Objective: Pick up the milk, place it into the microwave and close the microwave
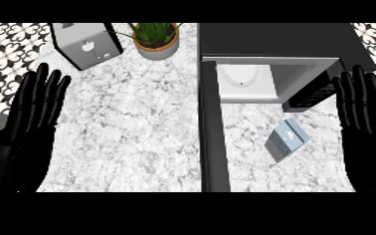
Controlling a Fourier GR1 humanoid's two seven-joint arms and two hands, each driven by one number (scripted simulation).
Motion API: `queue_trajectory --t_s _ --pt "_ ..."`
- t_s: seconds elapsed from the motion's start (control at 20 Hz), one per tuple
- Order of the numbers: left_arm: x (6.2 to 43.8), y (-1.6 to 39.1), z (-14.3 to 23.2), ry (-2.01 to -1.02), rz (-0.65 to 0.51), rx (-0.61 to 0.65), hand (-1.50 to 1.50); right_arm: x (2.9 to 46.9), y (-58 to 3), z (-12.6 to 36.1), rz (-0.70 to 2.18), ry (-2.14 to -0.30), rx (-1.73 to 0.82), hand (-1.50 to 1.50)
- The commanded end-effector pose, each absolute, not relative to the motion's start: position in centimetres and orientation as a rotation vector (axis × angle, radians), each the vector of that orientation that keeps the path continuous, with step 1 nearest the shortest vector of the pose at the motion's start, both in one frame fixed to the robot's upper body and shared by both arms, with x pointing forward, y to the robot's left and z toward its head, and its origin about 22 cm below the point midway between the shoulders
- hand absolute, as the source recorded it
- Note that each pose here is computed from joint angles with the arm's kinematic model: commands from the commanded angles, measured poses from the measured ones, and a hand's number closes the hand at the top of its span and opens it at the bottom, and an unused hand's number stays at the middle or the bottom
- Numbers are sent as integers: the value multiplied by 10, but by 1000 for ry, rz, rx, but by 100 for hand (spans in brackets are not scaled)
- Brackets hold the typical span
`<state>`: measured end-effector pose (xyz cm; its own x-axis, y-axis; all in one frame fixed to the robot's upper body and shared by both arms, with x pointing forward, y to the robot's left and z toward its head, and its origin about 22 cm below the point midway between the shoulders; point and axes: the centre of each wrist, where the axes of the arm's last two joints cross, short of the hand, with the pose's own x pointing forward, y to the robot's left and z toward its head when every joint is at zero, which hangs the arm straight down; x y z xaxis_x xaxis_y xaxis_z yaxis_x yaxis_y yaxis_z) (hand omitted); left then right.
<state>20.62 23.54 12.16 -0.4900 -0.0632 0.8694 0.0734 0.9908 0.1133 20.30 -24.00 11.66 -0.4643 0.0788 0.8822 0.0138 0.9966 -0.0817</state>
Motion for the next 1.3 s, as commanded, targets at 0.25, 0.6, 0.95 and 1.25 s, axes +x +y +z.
queue_trajectory --t_s 0.25,0.6,0.95,1.25 --pt "201 237 132 -2070 -177 35 -150 214 -238 168 419 -1951 -35 -150" --pt "150 249 138 -1972 -6 -217 -150 195 -253 168 397 -1886 146 -150" --pt "106 274 135 -1942 4 -224 -150 182 -246 166 378 -1840 32 -150" --pt "86 279 133 -1971 4 -218 -150 205 -253 127 377 -1802 -32 -150"
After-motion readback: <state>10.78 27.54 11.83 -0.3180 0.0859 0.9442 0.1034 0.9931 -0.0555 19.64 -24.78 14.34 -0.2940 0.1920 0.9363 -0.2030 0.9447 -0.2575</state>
